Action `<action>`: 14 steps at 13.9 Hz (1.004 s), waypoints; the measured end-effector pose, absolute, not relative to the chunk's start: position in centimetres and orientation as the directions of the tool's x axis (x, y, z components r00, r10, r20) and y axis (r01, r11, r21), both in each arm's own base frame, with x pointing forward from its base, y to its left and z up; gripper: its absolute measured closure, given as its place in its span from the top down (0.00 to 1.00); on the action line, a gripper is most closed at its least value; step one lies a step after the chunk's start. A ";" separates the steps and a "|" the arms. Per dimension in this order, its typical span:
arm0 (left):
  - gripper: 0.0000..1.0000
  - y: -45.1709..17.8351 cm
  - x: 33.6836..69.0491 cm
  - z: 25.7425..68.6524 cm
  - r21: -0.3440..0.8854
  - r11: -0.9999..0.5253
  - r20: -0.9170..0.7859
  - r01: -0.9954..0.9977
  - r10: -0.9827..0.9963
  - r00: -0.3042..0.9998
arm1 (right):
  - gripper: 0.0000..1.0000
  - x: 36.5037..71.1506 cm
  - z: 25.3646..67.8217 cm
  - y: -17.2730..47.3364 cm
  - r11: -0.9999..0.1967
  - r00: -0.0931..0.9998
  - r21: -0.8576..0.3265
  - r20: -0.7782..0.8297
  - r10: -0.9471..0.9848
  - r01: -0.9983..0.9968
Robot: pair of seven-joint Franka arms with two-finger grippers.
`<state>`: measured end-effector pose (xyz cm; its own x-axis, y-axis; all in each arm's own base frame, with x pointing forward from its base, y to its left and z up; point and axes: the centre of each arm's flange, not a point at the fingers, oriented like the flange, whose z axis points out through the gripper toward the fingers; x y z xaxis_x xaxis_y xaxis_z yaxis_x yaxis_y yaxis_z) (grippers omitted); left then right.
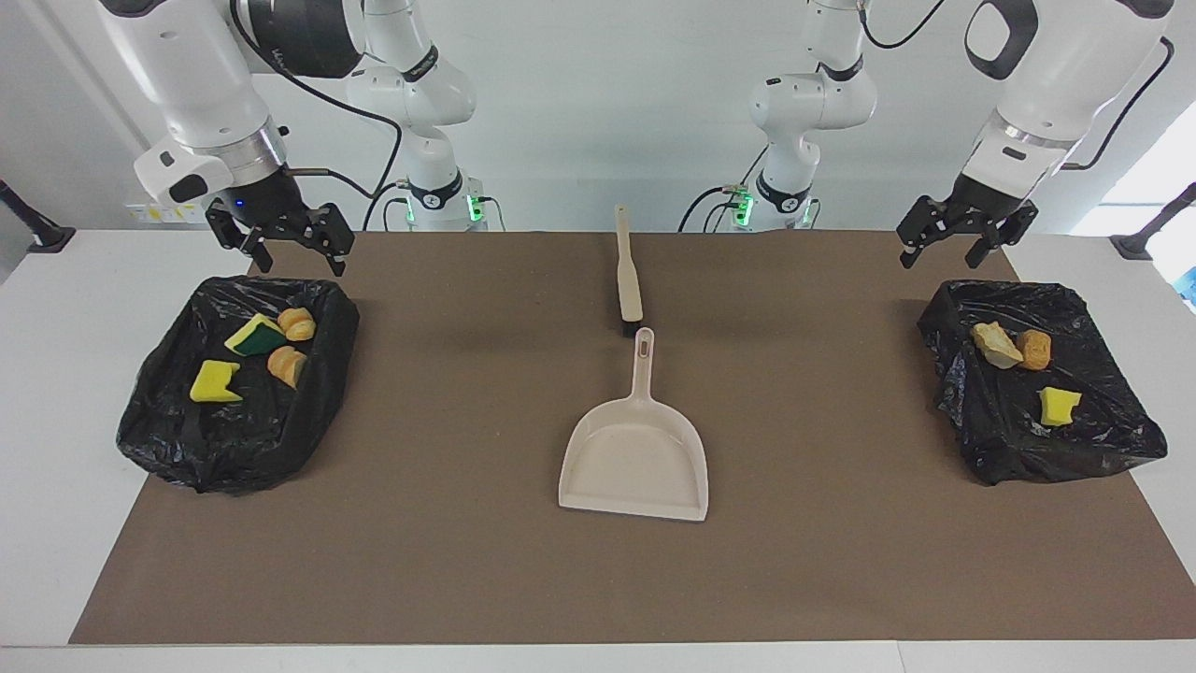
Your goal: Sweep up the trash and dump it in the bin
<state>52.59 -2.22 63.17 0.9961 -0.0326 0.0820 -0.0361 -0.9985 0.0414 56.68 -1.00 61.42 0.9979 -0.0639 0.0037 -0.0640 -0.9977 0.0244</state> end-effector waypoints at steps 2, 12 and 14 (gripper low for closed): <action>1.00 -2.3 52.2 65.6 0.041 -0.998 0.102 -0.042 -0.038 0.994 | 1.00 56.7 61.4 -1.0 -0.998 0.998 0.024 0.004 -0.064 -0.064; 1.00 -2.9 51.2 68.4 0.005 -0.998 0.086 -0.066 -0.065 0.994 | 1.00 56.7 61.3 -1.0 -0.998 0.998 0.025 0.002 -0.064 -0.064; 1.00 -2.8 51.2 68.3 0.015 -0.998 0.084 -0.064 -0.063 0.995 | 1.00 56.7 61.3 -1.0 -0.998 0.998 0.025 0.002 -0.064 -0.064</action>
<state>51.23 -2.84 68.27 0.9945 -0.0626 0.0839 -0.0640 -0.9978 0.0150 56.68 -1.03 61.33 0.9979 -0.0645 0.0017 -0.0645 -0.9976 0.0246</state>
